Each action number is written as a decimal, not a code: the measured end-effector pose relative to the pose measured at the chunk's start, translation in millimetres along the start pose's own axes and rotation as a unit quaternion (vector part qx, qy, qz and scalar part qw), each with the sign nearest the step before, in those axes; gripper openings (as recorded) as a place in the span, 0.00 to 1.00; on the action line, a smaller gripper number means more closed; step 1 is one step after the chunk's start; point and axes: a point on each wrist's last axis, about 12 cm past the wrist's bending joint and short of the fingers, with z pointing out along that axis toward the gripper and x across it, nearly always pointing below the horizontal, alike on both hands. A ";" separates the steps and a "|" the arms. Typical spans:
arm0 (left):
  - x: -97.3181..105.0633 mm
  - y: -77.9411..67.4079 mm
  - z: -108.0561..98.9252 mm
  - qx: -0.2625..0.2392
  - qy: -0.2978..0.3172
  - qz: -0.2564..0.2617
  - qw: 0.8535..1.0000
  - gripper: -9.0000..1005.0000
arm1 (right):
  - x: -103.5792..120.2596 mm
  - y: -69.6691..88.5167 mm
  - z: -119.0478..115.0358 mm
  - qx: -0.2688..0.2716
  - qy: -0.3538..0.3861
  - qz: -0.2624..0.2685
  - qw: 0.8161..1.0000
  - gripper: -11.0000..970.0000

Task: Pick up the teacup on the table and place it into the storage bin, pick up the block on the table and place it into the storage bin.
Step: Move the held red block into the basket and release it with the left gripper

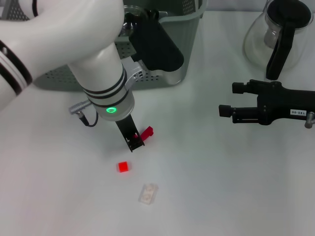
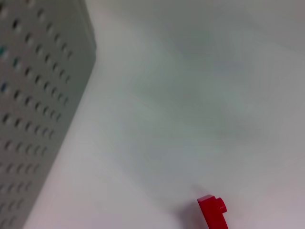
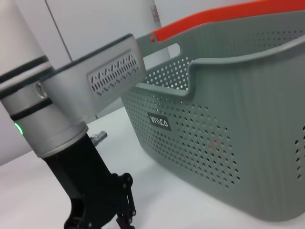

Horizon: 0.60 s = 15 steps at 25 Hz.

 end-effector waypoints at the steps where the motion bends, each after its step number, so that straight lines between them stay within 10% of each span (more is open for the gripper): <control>1: 0.7 -0.4 -6.3 0.002 -0.003 -0.001 1.000 0.17 | 0.1 0.2 0.0 -0.001 0.000 0.000 1.000 0.95; 8: 25.7 1.3 -87.2 0.082 -0.117 -0.023 0.989 0.18 | 0.4 1.2 -0.3 -0.004 -0.001 0.001 1.000 0.95; 15: 85.7 61.1 -174.3 0.035 -0.324 -0.129 0.937 0.19 | 0.8 1.5 -0.3 -0.005 0.001 0.000 1.000 0.95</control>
